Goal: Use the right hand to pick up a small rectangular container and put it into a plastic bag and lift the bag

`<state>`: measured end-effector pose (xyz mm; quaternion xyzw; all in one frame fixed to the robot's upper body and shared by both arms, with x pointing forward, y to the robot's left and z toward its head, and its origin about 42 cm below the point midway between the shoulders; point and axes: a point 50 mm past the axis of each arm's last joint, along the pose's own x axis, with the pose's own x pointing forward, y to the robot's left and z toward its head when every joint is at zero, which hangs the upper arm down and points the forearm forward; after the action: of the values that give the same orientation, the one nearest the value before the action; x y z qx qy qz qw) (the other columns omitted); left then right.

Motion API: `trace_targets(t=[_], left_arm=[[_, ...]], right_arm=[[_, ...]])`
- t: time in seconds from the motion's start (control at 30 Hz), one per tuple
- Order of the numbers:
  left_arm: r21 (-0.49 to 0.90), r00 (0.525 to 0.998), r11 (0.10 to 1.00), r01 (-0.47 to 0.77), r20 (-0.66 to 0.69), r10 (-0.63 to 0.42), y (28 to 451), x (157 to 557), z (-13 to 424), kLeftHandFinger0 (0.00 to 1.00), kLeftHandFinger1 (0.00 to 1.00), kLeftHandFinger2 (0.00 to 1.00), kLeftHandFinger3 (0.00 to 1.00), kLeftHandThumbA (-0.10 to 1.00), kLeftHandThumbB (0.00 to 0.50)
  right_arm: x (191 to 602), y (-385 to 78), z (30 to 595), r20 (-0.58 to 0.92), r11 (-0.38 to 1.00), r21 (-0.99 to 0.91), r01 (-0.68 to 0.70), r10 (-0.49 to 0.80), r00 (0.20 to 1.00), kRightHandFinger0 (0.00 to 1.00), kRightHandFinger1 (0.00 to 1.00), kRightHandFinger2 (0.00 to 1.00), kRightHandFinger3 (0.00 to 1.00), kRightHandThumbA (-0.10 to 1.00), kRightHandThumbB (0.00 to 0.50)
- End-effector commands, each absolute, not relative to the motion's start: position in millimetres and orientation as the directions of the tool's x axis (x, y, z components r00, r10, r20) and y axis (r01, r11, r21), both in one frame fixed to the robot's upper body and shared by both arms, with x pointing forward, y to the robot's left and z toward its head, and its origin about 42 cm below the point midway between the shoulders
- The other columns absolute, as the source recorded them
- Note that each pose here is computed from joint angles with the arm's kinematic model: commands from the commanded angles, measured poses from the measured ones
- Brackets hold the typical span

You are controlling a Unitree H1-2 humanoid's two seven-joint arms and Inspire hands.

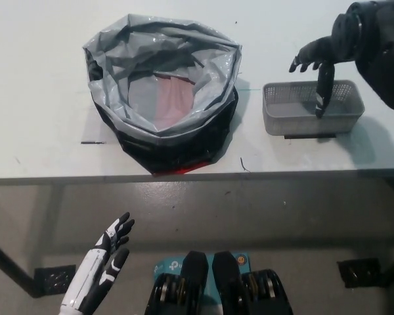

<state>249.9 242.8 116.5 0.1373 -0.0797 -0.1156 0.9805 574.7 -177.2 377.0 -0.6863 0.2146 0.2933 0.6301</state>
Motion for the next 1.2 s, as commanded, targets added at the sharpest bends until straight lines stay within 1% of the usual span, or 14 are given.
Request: trace_targets(t=[0.0, 0.1, 0.13, 0.17, 0.27, 0.4, 0.53, 0.6, 0.67, 0.77, 0.87, 0.97, 1.1, 1.17], left_arm=[[0.317, 0.942, 0.923, 0.220, 0.177, -0.285, 246, 248, 124, 1.00, 1.00, 1.00, 1.00, 0.94, 0.279], [0.317, 0.942, 0.923, 0.219, 0.177, -0.285, 247, 249, 125, 1.00, 1.00, 1.00, 1.00, 0.95, 0.282], [0.318, 0.942, 0.922, 0.220, 0.178, -0.286, 248, 249, 125, 1.00, 1.00, 1.00, 1.00, 0.95, 0.282], [0.318, 0.941, 0.922, 0.220, 0.178, -0.286, 248, 249, 124, 1.00, 1.00, 1.00, 1.00, 0.95, 0.284], [0.316, 0.941, 0.923, 0.222, 0.177, -0.287, 248, 248, 123, 1.00, 1.00, 1.00, 1.00, 0.95, 0.290], [0.311, 0.942, 0.923, 0.226, 0.171, -0.289, 247, 246, 123, 1.00, 1.00, 1.00, 1.00, 0.94, 0.289], [0.312, 0.941, 0.924, 0.222, 0.180, -0.287, 249, 247, 124, 1.00, 1.00, 1.00, 1.00, 0.92, 0.281], [0.315, 0.940, 0.923, 0.222, 0.182, -0.289, 249, 248, 124, 1.00, 1.00, 1.00, 1.00, 0.92, 0.281], [0.319, 0.940, 0.921, 0.223, 0.180, -0.290, 249, 248, 125, 1.00, 1.00, 1.00, 1.00, 0.93, 0.291], [0.322, 0.939, 0.920, 0.224, 0.180, -0.292, 249, 248, 125, 1.00, 1.00, 1.00, 1.00, 0.94, 0.291], [0.314, 0.940, 0.922, 0.226, 0.179, -0.291, 249, 247, 125, 1.00, 1.00, 1.00, 1.00, 0.92, 0.290], [0.317, 0.940, 0.921, 0.226, 0.179, -0.292, 249, 247, 125, 1.00, 1.00, 1.00, 1.00, 0.92, 0.287], [0.318, 0.939, 0.920, 0.227, 0.177, -0.293, 249, 247, 125, 1.00, 1.00, 1.00, 1.00, 0.92, 0.287], [0.320, 0.940, 0.920, 0.226, 0.177, -0.292, 250, 247, 125, 1.00, 1.00, 1.00, 1.00, 0.92, 0.297]], right_arm=[[579, -171, 426, -0.575, -0.184, -0.808, -0.560, 0.043, 0.817, 1.00, 1.00, 1.00, 1.00, 1.00, 0.500], [580, -168, 433, -0.530, -0.187, -0.839, -0.512, 0.067, 0.845, 1.00, 1.00, 1.00, 1.00, 1.00, 0.500], [579, -167, 435, -0.528, -0.178, -0.842, -0.509, 0.078, 0.846, 1.00, 1.00, 1.00, 1.00, 1.00, 0.500], [579, -166, 436, -0.526, -0.196, -0.842, -0.503, 0.083, 0.847, 1.00, 1.00, 1.00, 1.00, 1.00, 0.500], [580, -164, 434, -0.543, -0.139, -0.837, -0.529, 0.088, 0.835, 1.00, 1.00, 1.00, 1.00, 1.00, 0.500], [580, -162, 422, -0.568, -0.163, -0.817, -0.553, 0.069, 0.820, 1.00, 1.00, 1.00, 1.00, 1.00, 0.500], [582, -162, 418, -0.558, -0.212, -0.818, -0.534, 0.067, 0.827, 1.00, 1.00, 1.00, 1.00, 1.00, 0.500], [581, -162, 421, -0.555, -0.205, -0.821, -0.533, 0.069, 0.829, 1.00, 1.00, 1.00, 1.00, 1.00, 0.500], [582, -163, 423, -0.555, -0.165, -0.826, -0.539, 0.070, 0.829, 1.00, 1.00, 1.00, 1.00, 1.00, 0.500], [584, -163, 422, -0.572, -0.119, -0.818, -0.562, 0.072, 0.817, 1.00, 1.00, 1.00, 1.00, 1.00, 0.500], [585, -164, 416, -0.590, -0.161, -0.802, -0.576, 0.060, 0.805, 1.00, 1.00, 1.00, 1.00, 1.00, 0.500], [586, -165, 411, -0.583, -0.140, -0.808, -0.573, 0.044, 0.811, 1.00, 1.00, 1.00, 1.00, 1.00, 0.500], [589, -170, 401, -0.579, -0.151, -0.808, -0.569, 0.030, 0.815, 1.00, 1.00, 1.00, 1.00, 1.00, 0.500], [590, -171, 397, -0.573, -0.150, -0.813, -0.562, 0.035, 0.819, 1.00, 1.00, 1.00, 1.00, 1.00, 0.500]])
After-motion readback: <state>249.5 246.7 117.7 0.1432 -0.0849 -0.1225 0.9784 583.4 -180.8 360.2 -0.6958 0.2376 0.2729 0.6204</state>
